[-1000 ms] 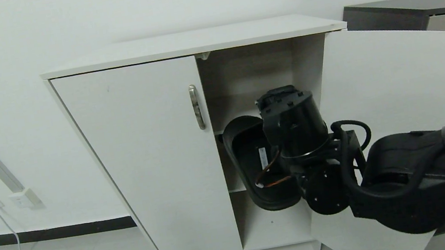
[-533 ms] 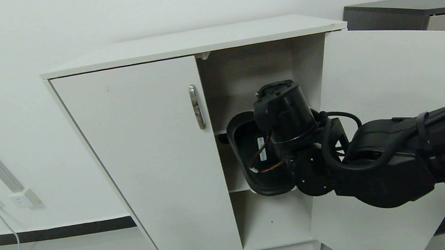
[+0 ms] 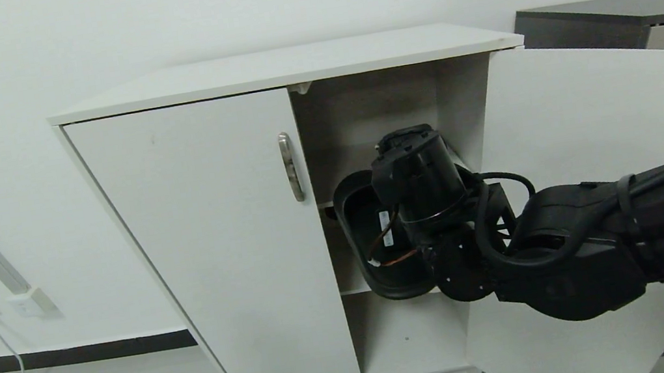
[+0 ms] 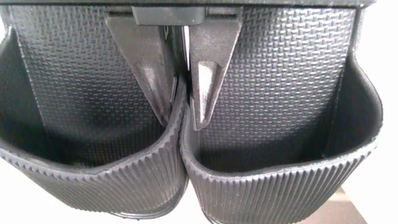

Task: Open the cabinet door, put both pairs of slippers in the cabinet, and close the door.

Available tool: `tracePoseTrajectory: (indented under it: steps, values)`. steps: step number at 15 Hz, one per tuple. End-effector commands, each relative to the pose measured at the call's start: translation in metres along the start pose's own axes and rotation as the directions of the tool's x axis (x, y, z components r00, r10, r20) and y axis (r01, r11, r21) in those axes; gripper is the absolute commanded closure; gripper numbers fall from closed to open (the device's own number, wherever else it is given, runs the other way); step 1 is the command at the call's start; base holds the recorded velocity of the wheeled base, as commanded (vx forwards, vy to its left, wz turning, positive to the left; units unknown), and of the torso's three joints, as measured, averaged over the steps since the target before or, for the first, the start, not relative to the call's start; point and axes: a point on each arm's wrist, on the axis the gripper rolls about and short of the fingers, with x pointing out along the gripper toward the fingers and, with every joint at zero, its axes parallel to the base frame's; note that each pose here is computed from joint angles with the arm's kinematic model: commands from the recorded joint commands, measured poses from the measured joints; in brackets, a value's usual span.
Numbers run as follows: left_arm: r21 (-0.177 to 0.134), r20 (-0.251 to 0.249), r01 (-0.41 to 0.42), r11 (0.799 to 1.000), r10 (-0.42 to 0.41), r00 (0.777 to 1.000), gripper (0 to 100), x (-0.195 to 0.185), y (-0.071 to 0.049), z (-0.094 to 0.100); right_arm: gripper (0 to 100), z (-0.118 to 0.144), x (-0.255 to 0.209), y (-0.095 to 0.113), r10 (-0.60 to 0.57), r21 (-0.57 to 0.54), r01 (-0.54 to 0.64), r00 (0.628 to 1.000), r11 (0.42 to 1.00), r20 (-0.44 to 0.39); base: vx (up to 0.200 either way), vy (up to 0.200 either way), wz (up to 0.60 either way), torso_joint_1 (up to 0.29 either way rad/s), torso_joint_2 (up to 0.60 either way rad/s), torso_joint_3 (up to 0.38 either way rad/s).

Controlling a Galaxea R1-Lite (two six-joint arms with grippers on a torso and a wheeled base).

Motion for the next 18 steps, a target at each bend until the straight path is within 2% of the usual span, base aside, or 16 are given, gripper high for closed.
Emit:
tracePoseTrajectory:
  steps: [1,6,13,18]
  values:
    - [0.0,-0.001,0.0,1.0,0.0,1.0,100,0.0,0.0,0.0,100,0.0,0.0,0.0,-0.001,-0.001,0.001,1.0,1.0,0.0,0.2,0.0,0.0,0.007,0.0,-0.002]
    - [-0.005,-0.001,-0.001,1.0,0.001,1.0,100,0.0,0.0,0.0,100,-0.003,0.001,0.0,-0.005,-0.007,0.005,1.0,1.0,-0.006,0.2,0.0,0.0,0.003,0.0,0.001]
    - [-0.005,-0.001,-0.001,1.0,0.001,1.0,100,0.0,0.0,0.0,100,-0.008,0.015,0.0,-0.027,-0.016,0.026,1.0,1.0,-0.016,0.0,0.0,0.0,0.0,0.0,0.0]
    - [-0.005,-0.001,-0.001,1.0,0.001,1.0,100,0.0,0.0,0.0,100,0.008,0.047,-0.001,-0.07,0.009,0.07,0.998,0.998,-0.01,0.0,0.0,0.0,0.0,0.0,0.0]
